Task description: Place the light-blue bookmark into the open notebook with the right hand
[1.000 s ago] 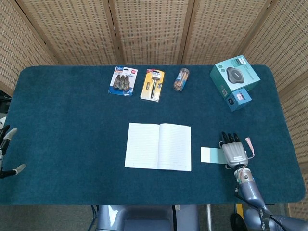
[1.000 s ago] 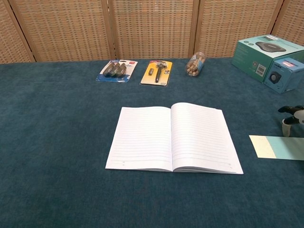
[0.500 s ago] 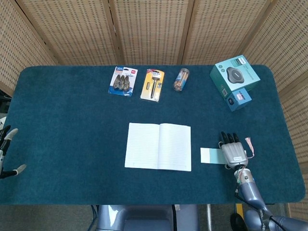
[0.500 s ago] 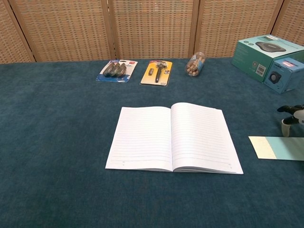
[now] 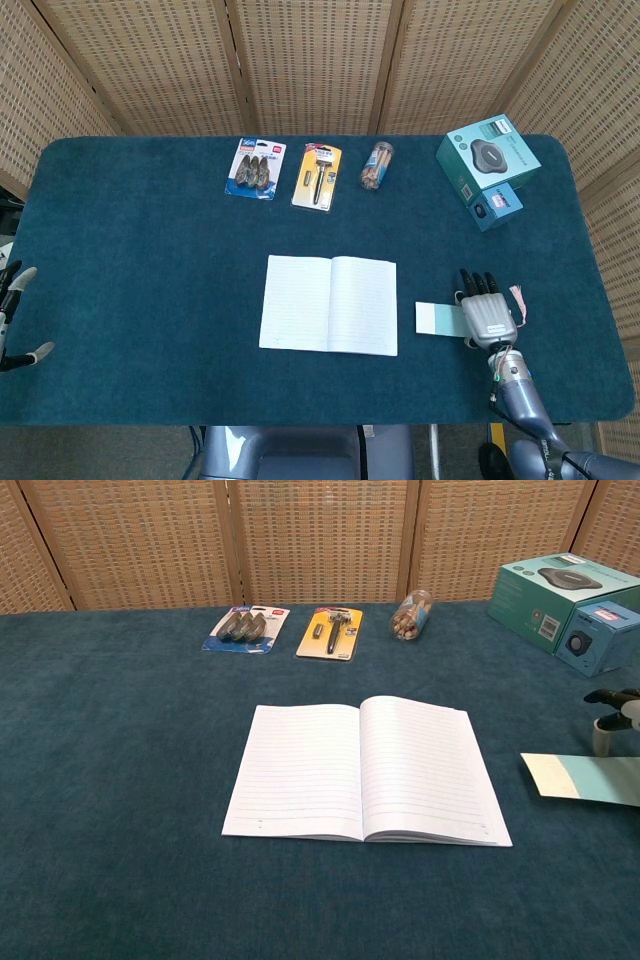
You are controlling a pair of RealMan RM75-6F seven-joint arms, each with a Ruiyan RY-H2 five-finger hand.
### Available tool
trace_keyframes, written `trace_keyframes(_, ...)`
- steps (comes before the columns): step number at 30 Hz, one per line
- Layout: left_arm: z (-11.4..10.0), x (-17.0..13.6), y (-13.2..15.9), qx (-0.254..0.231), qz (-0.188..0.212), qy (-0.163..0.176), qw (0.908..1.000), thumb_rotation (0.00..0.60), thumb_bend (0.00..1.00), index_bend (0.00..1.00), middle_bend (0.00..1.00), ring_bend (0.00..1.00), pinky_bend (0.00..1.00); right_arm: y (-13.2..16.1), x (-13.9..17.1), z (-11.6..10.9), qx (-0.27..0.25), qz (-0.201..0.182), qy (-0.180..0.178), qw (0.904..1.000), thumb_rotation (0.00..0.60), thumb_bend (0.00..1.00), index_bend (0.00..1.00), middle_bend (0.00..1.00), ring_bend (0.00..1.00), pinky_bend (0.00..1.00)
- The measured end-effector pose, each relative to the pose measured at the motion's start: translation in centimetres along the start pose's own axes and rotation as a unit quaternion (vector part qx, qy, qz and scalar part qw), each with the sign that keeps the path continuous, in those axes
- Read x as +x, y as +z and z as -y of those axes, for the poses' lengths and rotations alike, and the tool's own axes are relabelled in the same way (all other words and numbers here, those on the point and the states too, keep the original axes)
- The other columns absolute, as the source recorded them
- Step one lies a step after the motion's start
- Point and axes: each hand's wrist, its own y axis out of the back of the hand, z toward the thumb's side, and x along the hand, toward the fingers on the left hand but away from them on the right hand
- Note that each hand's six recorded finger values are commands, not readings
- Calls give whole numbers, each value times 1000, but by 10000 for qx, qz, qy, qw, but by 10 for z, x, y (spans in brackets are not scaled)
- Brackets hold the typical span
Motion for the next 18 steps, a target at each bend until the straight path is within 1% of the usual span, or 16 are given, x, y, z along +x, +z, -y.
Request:
trace_keyframes(6, 0, 1, -1, -6, -9, -25, 10000, 600, 0, 0, 0, 0, 0, -1, 5, -14, 14, -54, -246, 9997, 600, 156, 669, 0, 0, 0)
trace_keyframes(12, 0, 2, -2, -17, -25, -23, 10000, 600, 0, 0, 0, 0, 0, -1, 8, -37, 173, -105, -561, 9982, 600, 156, 669, 0, 0, 0)
trace_keyframes(18, 3, 5, -2, 8, -21, -115, 9999, 600, 0, 0, 0, 0, 0, 6, 9, -70, 671, -170, -988, 9927, 600, 156, 669, 0, 0, 0)
